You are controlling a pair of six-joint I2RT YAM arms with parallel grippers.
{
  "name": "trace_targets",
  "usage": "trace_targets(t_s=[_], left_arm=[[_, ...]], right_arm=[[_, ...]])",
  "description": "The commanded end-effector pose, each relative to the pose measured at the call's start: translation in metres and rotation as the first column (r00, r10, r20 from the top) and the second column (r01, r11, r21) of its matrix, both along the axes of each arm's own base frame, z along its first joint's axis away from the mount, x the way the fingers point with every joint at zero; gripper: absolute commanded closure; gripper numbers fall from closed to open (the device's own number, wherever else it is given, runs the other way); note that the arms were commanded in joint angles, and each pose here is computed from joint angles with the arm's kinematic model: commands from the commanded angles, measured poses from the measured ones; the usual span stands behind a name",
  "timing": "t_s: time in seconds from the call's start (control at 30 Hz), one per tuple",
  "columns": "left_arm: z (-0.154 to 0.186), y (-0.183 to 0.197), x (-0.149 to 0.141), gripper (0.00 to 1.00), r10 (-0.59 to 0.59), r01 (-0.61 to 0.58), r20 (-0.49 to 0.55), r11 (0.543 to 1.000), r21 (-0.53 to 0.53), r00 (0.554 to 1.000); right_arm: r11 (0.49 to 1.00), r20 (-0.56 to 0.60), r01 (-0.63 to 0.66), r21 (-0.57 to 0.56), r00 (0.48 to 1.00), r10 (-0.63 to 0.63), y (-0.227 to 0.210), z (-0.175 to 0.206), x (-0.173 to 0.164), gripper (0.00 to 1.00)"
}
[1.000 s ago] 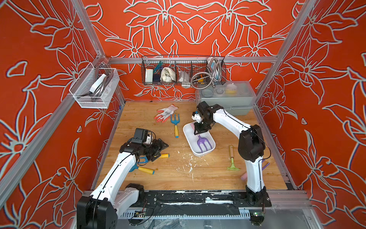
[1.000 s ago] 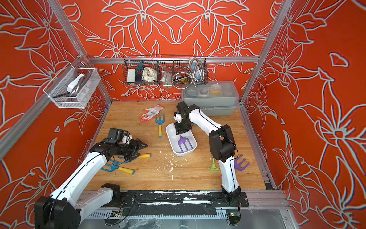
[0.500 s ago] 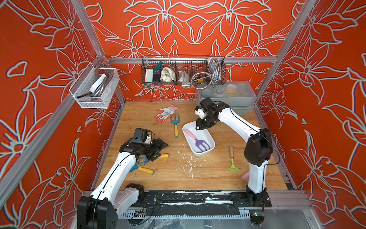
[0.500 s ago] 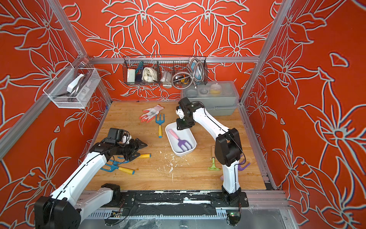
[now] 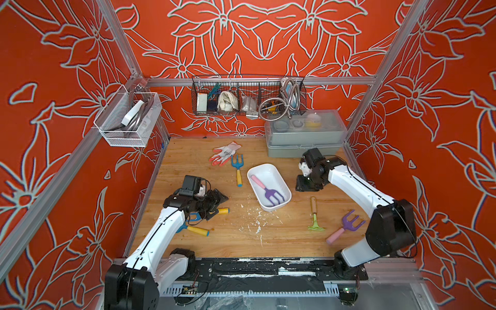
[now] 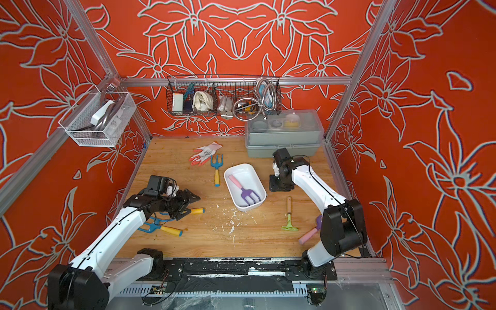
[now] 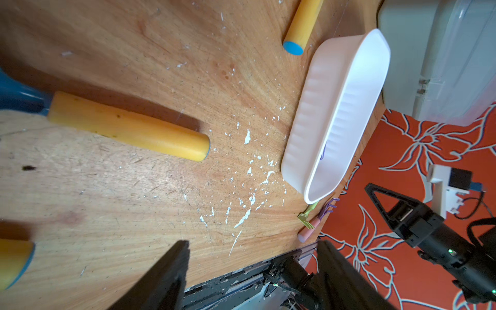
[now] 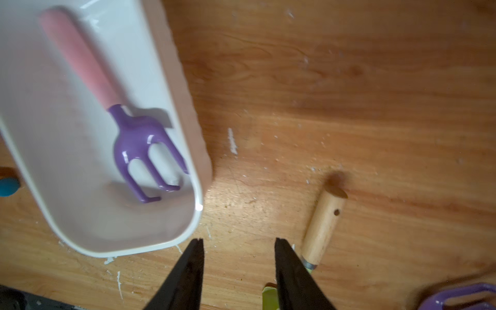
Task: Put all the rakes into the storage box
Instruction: Pick up the rake at the center of the board.
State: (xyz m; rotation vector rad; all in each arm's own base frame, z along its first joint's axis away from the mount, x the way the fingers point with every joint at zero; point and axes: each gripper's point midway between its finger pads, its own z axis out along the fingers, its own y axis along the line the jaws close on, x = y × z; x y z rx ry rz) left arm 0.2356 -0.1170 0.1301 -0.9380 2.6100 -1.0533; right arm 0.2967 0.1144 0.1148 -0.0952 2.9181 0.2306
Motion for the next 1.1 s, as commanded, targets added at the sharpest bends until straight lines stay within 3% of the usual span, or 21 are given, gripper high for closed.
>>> trace_targets(t_s=[0.0,0.27,0.73,1.07], left_arm=[[0.0,-0.009,0.001,0.24,-0.025,0.025,0.012,1.0,-0.009,1.0],[0.007,-0.021,0.006,0.24,-0.05,0.051,0.035,0.998,-0.026,0.998],[0.008,-0.023,0.003,0.23,-0.074,0.075,0.041,0.997,-0.035,0.996],[0.007,-0.022,0.001,0.23,-0.074,0.075,0.039,0.997,-0.029,0.996]], right_arm=[[0.996,-0.007,0.09,-0.004,0.996,-0.09,-0.021,-0.009,-0.008,0.5],[0.989,-0.115,0.128,-0.072,0.984,-0.136,-0.048,-0.05,-0.024,0.49],[0.985,-0.205,0.113,-0.131,0.969,-0.139,-0.061,-0.087,-0.032,0.51],[0.986,-0.236,0.107,-0.129,0.962,-0.135,-0.06,-0.101,-0.039,0.59]])
